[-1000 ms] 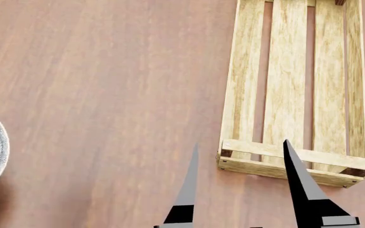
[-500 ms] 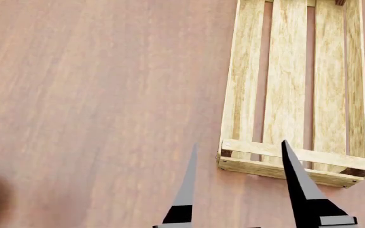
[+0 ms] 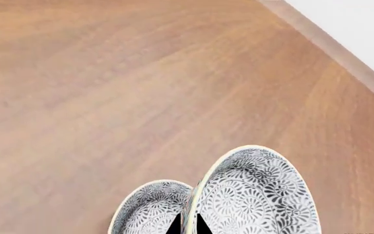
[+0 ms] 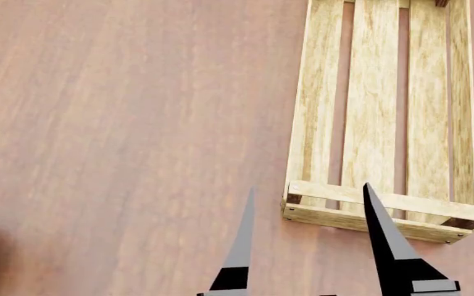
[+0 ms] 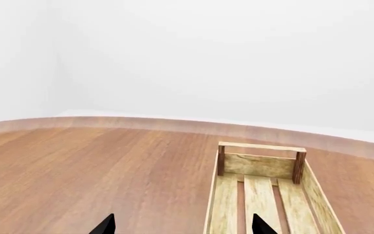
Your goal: Stack the right bowl on the left bowl and place them in the tray.
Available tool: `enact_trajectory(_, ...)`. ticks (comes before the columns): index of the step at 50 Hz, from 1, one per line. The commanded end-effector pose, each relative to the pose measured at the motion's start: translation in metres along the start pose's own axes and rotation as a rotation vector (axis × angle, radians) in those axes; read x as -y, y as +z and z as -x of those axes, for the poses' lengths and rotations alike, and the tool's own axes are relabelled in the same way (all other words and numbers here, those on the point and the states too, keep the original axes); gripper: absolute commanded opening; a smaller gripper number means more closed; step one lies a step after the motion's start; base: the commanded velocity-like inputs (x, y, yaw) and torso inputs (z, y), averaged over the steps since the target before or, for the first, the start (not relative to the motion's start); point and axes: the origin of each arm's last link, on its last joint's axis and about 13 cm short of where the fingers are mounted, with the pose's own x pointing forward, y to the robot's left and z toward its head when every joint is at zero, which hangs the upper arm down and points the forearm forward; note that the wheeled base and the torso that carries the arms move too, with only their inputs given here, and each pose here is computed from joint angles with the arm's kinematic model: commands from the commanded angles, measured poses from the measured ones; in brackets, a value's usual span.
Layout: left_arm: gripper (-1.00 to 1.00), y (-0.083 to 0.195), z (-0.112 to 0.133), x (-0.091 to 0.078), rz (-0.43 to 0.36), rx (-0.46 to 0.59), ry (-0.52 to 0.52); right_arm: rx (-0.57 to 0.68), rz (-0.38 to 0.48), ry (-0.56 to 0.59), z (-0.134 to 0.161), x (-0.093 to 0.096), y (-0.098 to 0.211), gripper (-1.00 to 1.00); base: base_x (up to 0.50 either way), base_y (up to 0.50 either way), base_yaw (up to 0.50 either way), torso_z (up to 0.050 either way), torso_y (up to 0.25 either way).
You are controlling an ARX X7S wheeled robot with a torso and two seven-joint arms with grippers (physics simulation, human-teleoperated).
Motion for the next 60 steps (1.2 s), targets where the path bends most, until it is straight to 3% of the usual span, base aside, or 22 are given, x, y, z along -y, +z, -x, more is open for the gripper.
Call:
enact_trajectory(1,-1.0,-0.007,-0.004,-0.004,0.021,-0.012,0.004,0.0,0.001,0.0,0.0,0.0,0.0,1.0,0.0,0.0,0.0,0.0,0.0)
enact_trajectory(22,-1.0,-0.014,-0.009,-0.009,0.037,-0.028,0.041,0.001,0.003,-0.001,0.0,0.0,0.0,1.0,0.0,0.0,0.0,0.0,0.0)
enact_trajectory(44,-1.0,-0.019,-0.019,-0.005,0.06,-0.045,0.043,0.001,0.002,0.002,0.0,0.0,0.0,1.0,0.0,0.0,0.0,0.0,0.0)
enact_trajectory(60,-1.0,-0.02,-0.018,-0.012,0.076,-0.041,0.072,-0.001,0.002,0.003,0.0,0.0,0.0,1.0,0.0,0.0,0.0,0.0,0.0)
